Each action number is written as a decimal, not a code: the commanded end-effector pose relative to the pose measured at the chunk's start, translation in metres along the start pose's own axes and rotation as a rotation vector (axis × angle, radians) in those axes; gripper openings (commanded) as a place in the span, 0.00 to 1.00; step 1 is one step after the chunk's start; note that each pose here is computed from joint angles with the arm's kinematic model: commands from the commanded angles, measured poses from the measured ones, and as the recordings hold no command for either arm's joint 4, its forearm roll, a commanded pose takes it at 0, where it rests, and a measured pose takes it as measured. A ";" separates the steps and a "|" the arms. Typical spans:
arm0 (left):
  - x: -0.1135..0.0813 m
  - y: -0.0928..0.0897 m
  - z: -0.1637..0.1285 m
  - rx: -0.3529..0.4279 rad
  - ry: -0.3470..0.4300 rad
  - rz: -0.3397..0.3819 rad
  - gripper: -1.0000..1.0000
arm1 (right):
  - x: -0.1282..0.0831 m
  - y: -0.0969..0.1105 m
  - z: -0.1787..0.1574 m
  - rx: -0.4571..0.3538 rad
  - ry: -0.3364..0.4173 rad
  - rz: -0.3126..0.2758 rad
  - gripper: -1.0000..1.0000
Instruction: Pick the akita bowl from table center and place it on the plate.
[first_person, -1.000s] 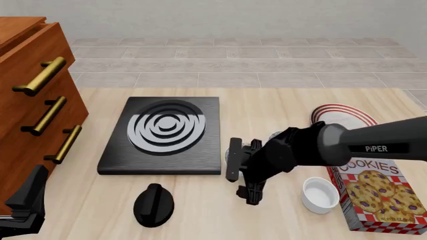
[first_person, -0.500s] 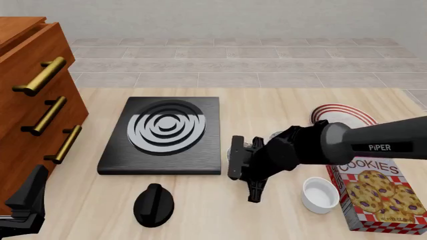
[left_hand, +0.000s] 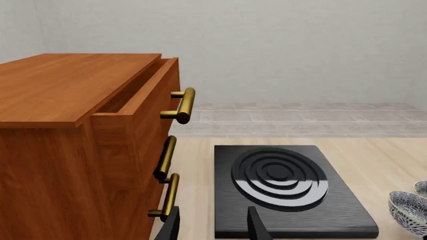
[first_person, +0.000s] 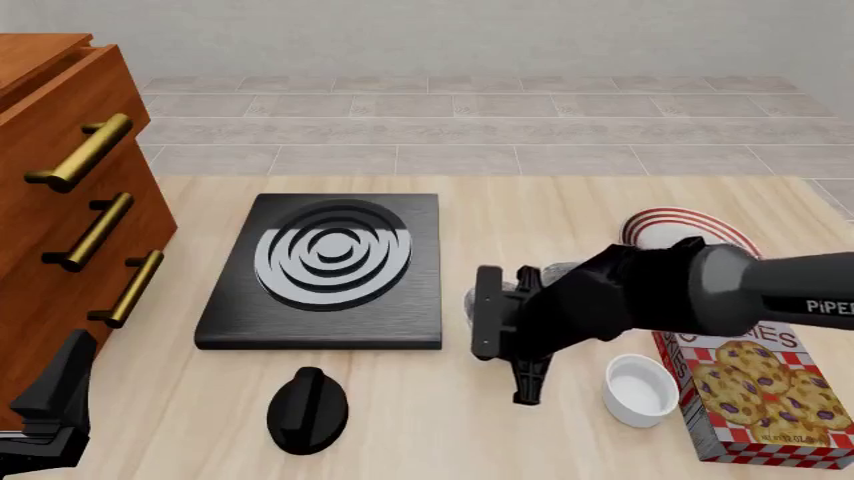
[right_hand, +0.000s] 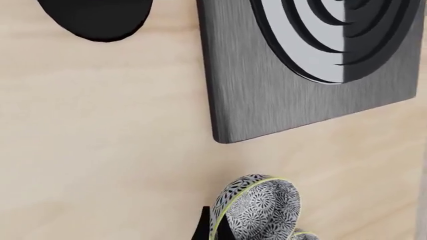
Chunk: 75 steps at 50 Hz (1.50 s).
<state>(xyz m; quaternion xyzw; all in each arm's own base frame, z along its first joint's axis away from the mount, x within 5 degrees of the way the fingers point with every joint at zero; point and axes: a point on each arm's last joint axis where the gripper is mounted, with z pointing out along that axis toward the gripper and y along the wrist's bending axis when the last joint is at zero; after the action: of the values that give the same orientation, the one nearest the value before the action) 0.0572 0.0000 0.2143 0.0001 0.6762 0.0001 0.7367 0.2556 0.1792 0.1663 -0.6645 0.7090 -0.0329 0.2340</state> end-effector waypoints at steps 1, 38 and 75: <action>0.000 0.000 0.000 0.000 0.000 0.000 1.00 | -0.008 0.005 -0.029 0.016 -0.031 -0.022 0.00; 0.000 0.000 0.000 0.000 0.000 0.000 1.00 | -0.030 0.021 -0.143 0.035 -0.128 -0.031 0.00; 0.000 0.000 0.000 0.000 0.000 0.000 1.00 | 0.042 -0.049 -0.163 0.175 0.027 0.207 0.00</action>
<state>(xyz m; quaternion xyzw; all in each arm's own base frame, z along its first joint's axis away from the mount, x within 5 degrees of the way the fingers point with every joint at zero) 0.0572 0.0000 0.2143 0.0001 0.6762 0.0001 0.7367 0.2215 0.1130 0.3176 -0.5987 0.7462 -0.0585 0.2853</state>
